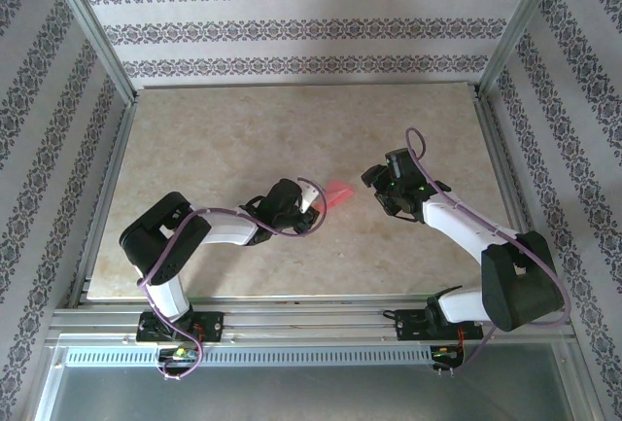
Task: Fold a paper plane with a square sheet of paper (pick it up from the middle)
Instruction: Fold the wing for the fifth time at the center of the table.
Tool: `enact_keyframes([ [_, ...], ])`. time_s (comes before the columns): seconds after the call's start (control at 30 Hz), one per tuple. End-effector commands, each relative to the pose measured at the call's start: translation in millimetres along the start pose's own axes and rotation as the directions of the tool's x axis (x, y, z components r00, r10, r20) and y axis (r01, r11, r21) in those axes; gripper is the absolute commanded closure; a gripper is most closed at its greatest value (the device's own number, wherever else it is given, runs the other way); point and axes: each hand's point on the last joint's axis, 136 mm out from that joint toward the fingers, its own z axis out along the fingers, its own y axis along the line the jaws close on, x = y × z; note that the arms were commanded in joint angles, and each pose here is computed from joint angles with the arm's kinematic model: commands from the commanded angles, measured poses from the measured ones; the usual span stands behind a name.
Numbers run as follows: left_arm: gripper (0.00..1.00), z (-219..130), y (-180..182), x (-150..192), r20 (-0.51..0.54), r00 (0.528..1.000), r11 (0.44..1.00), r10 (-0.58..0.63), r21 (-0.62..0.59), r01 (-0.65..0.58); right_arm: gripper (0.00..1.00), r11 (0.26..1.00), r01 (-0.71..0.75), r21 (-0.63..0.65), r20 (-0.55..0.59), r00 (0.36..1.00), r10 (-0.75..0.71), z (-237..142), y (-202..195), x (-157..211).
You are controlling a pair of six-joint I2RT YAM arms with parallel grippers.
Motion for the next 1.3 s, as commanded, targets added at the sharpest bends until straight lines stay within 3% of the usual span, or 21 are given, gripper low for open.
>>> enact_keyframes([
  [0.0,0.90,5.1,-7.1,1.6,0.011,1.000,1.000,-0.016,0.002,0.016,0.31,0.999,0.043,0.023,-0.013,0.999,-0.042,2.5,-7.9,1.8],
  [0.2,0.90,9.4,-13.3,1.7,0.006,1.000,0.999,-0.029,0.034,0.029,0.32,0.996,0.084,-0.026,-0.090,0.992,-0.087,13.3,-2.0,14.6],
  [0.5,0.90,14.2,-19.4,3.9,-0.014,0.998,0.996,-0.062,0.067,0.063,0.32,0.993,0.111,-0.028,-0.110,0.987,-0.113,18.3,-1.9,17.7],
  [0.87,0.90,15.3,-24.0,6.3,-0.137,0.985,0.990,-0.109,0.073,0.120,0.32,0.970,0.235,-0.061,-0.072,0.968,-0.239,7.8,-3.2,9.0],
  [1.27,0.94,20.9,-32.2,8.7,-0.257,0.950,0.969,-0.180,0.118,0.216,0.32,0.971,0.232,-0.053,-0.077,0.969,-0.236,5.8,-18.5,7.7],
])
